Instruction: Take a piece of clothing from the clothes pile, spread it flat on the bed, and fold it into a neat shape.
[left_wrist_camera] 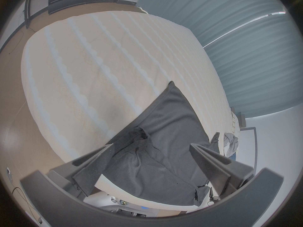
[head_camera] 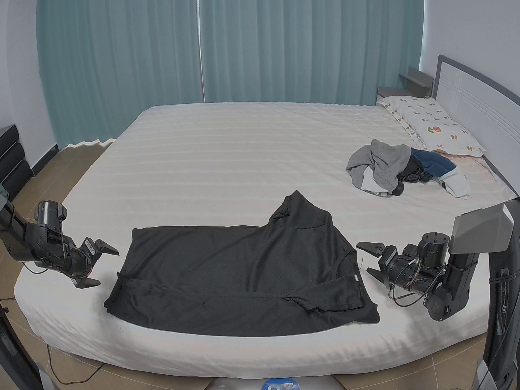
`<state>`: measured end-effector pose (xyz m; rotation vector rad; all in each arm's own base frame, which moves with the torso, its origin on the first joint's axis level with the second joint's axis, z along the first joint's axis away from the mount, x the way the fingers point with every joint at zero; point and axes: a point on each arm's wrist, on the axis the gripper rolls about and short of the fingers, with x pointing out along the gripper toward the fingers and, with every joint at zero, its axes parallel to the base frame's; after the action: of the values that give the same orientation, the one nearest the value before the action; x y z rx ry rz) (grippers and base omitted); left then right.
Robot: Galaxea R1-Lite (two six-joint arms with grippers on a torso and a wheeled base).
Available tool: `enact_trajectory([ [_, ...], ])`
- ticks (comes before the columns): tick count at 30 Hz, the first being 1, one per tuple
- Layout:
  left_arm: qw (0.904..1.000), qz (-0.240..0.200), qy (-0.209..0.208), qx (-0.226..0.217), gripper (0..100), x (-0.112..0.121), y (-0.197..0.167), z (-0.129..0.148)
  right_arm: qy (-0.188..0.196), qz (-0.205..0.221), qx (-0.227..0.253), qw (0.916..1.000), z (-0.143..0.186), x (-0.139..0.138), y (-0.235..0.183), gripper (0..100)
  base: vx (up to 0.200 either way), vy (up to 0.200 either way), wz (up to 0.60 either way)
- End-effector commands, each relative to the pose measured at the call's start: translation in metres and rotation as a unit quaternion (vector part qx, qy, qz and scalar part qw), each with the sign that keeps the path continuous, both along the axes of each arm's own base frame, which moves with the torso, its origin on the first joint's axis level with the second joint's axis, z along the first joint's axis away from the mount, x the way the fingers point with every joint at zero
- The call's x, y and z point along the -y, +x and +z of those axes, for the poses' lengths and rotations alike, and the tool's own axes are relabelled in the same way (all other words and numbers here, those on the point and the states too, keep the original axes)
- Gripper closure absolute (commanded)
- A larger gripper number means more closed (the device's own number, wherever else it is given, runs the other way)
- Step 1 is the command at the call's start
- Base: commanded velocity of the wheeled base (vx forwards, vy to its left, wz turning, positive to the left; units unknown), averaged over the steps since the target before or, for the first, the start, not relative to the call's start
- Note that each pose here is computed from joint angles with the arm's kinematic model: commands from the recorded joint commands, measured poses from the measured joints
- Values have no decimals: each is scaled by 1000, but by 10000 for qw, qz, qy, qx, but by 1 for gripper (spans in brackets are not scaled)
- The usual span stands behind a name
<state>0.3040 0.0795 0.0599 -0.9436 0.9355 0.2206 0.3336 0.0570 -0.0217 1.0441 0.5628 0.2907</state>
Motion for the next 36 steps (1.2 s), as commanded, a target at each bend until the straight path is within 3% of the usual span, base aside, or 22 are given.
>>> enact_trajectory([
  [1,10000,17,-7,15,0,-1,0,1,47,-15,-31,10000,0,0,0,0,0,200,0],
  [5,10000,17,-11,0,0,-1,-1,1,61,-20,-30,10000,0,0,0,0,0,200,0],
  [20,9998,131,-165,-53,0,8,1,2,73,-29,19,10000,1,0,2,0,0,0,0],
  [29,9998,74,-174,-58,0,12,2,2,70,-29,4,10000,1,0,2,0,200,0,0],
  [36,9999,-48,-96,-8,0,19,6,3,69,-40,85,9999,7,0,-1,0,0,0,0],
])
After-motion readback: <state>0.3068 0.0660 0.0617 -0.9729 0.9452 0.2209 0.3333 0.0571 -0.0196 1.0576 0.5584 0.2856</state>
